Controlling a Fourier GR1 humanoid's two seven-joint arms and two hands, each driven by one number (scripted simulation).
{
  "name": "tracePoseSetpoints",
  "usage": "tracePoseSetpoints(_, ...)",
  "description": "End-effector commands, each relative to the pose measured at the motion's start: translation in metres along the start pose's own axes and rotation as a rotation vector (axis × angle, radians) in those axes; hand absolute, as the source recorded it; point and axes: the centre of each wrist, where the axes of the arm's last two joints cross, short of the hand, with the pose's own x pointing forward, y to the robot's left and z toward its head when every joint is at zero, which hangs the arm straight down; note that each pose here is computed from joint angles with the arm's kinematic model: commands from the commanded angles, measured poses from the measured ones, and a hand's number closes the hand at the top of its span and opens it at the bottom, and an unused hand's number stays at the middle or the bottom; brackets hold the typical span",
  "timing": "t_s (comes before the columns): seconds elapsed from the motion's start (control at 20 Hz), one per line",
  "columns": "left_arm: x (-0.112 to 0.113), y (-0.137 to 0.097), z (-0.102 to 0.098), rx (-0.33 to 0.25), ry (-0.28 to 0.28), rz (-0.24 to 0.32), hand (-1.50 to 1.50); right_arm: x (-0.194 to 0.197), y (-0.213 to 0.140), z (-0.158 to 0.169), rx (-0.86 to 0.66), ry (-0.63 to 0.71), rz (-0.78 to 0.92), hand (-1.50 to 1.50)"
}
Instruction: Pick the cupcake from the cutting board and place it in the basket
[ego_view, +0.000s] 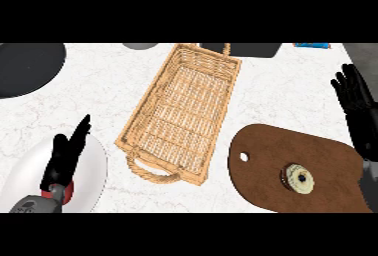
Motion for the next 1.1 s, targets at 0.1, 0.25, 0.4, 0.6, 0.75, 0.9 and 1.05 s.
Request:
tracePoseSetpoints(0.1, 0.022, 0.014, -0.007, 0.116, -0.108, 0.07, 0.0, -0.005, -0.043, 0.03, -0.263, 0.108, 0.144, 1.5)
tracePoseSetpoints(0.25, 0.051, 0.038, -0.007, 0.21, -0.249, 0.103, 0.0, -0.025, -0.093, 0.071, -0.521, 0.247, 0.293, 1.5)
tracePoseSetpoints(0.4, 0.06, 0.019, -0.009, 0.14, -0.266, 0.132, 0.0, -0.011, 0.002, 0.064, -0.512, -0.123, 0.199, 1.5)
tracePoseSetpoints(0.6, 0.071, 0.014, -0.008, 0.111, -0.268, 0.128, 0.0, -0.034, 0.002, 0.07, -0.794, 0.045, 0.387, -1.5)
tracePoseSetpoints(0.75, 0.068, 0.028, -0.007, 0.116, -0.251, 0.142, 0.0, -0.04, -0.012, 0.084, -0.931, 0.133, 0.503, -1.5)
tracePoseSetpoints(0.9, 0.076, 0.023, -0.013, 0.125, -0.257, 0.147, 0.0, -0.03, -0.026, 0.088, -0.958, 0.215, 0.586, -1.5)
tracePoseSetpoints(1.05, 0.076, 0.022, -0.007, 0.122, -0.267, 0.132, 0.0, -0.023, -0.034, 0.105, -0.768, 0.453, 0.643, -1.5)
